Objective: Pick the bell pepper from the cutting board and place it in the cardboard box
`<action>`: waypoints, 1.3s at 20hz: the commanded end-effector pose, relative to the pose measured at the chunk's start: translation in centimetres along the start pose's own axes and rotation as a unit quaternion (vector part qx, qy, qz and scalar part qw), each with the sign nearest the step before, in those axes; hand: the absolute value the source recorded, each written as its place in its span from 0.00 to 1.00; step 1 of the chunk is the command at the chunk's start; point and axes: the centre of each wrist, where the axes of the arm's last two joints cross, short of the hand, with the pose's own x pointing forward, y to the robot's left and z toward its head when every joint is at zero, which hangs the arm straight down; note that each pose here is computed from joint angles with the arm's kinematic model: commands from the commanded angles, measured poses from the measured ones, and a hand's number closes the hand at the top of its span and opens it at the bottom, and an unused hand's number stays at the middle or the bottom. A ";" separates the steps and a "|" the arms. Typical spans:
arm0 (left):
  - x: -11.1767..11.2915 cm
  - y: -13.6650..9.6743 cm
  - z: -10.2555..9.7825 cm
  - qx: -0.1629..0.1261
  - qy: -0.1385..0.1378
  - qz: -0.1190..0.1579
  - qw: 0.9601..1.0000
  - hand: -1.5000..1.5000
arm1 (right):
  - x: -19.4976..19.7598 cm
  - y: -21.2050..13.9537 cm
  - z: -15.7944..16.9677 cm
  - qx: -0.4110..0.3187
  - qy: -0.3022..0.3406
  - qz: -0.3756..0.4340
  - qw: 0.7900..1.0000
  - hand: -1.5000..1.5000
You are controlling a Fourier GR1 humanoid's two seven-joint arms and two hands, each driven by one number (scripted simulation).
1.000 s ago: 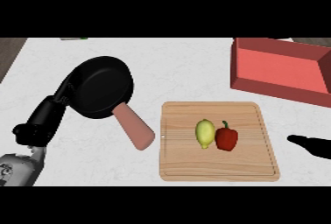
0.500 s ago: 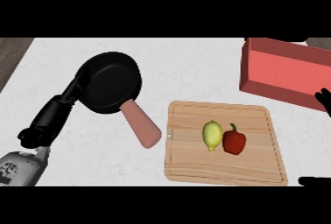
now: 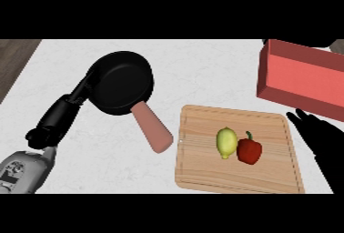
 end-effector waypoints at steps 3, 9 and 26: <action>0.6 0.4 -1.2 -0.008 -0.003 0.004 1.000 0.50 | 4.2 1.6 -2.2 0.053 0.054 0.045 0.996 0.00; -0.4 1.3 -0.9 0.013 0.006 -0.004 1.000 0.50 | 7.0 2.1 -3.5 0.072 0.065 0.033 0.995 0.00; -0.5 0.3 0.5 0.017 0.003 0.000 1.000 0.50 | 9.1 7.6 -8.1 0.076 0.111 0.070 0.988 0.00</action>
